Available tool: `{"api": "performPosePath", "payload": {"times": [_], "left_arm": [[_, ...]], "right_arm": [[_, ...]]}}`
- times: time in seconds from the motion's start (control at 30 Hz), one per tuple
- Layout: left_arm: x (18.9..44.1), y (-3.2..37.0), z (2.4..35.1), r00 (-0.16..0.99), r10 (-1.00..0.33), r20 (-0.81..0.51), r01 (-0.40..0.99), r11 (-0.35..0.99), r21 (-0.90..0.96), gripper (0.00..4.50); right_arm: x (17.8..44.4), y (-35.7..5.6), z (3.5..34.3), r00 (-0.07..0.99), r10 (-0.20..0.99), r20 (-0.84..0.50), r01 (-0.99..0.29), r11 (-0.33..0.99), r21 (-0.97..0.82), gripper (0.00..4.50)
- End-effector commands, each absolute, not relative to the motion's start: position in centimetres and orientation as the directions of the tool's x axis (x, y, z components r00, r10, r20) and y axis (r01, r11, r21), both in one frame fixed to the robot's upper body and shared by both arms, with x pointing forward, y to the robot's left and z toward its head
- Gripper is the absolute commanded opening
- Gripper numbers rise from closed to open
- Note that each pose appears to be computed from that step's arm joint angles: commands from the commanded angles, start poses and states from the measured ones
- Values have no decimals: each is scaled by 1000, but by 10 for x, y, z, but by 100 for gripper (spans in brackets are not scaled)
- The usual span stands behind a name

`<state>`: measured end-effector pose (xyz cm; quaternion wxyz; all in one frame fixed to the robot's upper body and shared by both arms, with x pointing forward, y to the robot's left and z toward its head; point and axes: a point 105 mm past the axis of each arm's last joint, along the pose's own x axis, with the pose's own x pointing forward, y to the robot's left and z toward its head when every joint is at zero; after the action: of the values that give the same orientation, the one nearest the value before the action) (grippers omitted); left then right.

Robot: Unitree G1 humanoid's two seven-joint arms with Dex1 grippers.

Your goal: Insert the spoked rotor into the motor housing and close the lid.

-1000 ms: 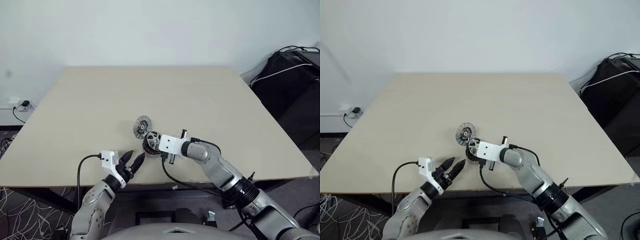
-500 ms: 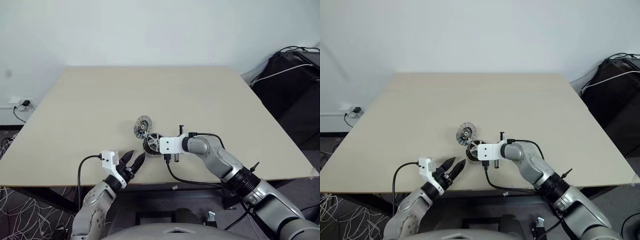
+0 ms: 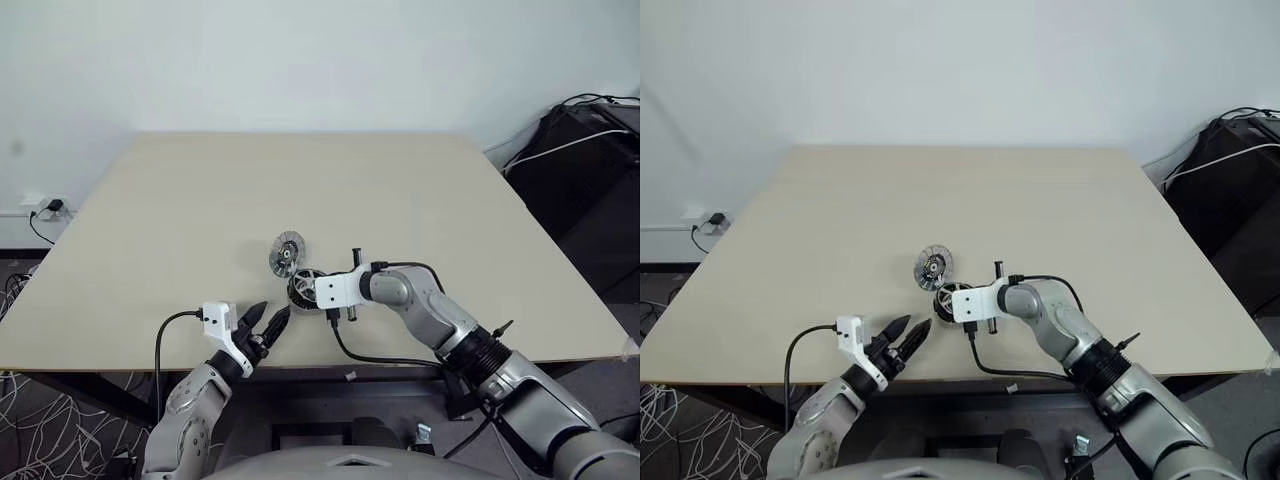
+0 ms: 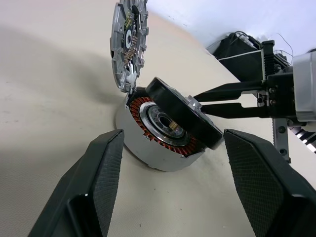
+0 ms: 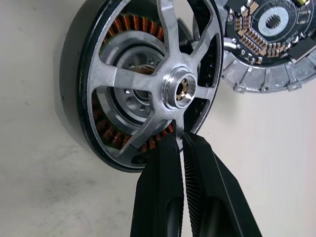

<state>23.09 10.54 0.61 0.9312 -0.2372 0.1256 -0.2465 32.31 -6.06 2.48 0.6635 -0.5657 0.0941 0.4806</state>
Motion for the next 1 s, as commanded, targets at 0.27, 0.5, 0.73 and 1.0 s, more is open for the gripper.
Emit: {"api": "performPosePath", "payload": {"times": [0.27, 0.5, 0.73, 1.0], "left_arm": [[233, 102, 13, 848, -524, -74, 418, 750, -513, 340], [233, 102, 13, 850, -521, -72, 416, 750, -514, 340], [233, 103, 13, 854, -515, -72, 411, 753, -514, 340], [233, 101, 12, 850, -521, -72, 414, 748, -518, 340]], "right_arm": [[337, -57, 47, 569, 549, -612, -690, -87, -719, 2], [340, -54, 42, 569, 547, -614, -696, -76, -714, 2], [343, -56, 40, 574, 542, -614, -694, -77, -716, 147], [340, -53, 70, 591, 606, -533, -665, -8, -746, 211]]}}
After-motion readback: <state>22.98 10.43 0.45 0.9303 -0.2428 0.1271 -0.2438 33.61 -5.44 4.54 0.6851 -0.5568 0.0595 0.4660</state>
